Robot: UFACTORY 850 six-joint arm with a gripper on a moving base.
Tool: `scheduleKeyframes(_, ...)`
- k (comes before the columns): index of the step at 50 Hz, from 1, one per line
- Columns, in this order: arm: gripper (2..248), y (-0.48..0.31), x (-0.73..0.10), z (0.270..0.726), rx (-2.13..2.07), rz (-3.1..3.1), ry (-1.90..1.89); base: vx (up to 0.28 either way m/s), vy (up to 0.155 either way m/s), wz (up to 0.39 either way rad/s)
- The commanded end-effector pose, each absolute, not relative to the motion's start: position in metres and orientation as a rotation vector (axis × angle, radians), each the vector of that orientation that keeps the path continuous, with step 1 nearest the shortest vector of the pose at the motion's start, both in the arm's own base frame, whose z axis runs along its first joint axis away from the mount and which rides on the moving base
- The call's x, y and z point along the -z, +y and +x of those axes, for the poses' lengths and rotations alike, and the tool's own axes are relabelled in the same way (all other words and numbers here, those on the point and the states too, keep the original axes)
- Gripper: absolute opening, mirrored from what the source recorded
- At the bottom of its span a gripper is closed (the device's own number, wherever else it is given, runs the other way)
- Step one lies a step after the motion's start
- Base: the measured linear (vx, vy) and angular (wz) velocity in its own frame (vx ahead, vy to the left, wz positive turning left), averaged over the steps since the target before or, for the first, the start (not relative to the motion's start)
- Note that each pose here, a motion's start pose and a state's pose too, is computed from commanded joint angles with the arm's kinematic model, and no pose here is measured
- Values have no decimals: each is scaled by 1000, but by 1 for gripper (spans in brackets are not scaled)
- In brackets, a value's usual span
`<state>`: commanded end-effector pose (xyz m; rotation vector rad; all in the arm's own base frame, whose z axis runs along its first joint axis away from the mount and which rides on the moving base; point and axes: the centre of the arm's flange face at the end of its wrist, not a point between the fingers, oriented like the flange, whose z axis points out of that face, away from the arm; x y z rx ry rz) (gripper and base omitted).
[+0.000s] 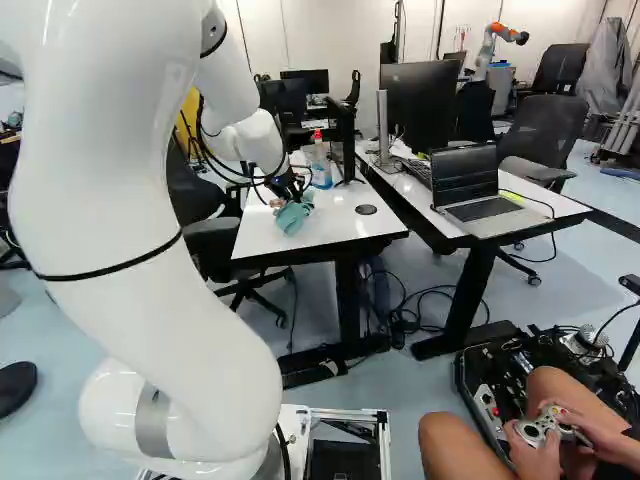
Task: Clean the table with the green towel
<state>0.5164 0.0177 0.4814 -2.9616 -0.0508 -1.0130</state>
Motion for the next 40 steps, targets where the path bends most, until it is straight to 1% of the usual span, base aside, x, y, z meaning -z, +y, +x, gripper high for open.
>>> scheduleKeyframes(17,41,14,-481,516,1014,-2964,-40,0,0,0)
scheduleKeyframes(40,41,-22,-481,513,1019,-2985,63,0,0,0)
